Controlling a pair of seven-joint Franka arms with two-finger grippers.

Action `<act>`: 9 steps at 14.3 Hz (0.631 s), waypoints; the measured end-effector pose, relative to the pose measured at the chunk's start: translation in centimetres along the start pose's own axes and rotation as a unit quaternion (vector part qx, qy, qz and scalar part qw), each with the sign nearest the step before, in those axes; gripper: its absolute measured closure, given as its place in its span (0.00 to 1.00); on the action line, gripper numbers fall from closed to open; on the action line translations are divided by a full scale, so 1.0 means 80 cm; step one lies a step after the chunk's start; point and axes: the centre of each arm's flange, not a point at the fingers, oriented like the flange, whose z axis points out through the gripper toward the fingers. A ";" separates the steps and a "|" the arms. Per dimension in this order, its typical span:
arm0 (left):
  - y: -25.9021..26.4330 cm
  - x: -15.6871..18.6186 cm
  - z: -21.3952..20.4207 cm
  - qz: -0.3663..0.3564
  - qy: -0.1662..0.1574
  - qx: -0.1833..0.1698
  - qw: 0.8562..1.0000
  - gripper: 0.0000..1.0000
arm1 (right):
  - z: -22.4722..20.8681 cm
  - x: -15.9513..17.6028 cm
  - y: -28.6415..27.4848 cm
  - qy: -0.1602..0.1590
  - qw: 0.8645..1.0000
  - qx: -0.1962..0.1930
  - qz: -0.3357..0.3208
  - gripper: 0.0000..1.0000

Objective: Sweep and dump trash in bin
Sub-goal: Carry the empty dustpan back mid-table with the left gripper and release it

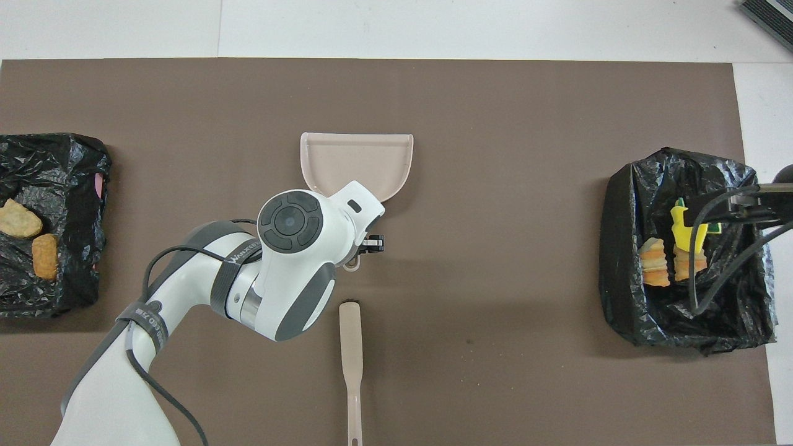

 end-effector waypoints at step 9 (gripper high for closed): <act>-0.100 0.054 -0.040 -0.055 0.010 0.005 0.998 0.00 | 0.000 0.000 0.000 0.000 1.000 0.000 0.000 0.00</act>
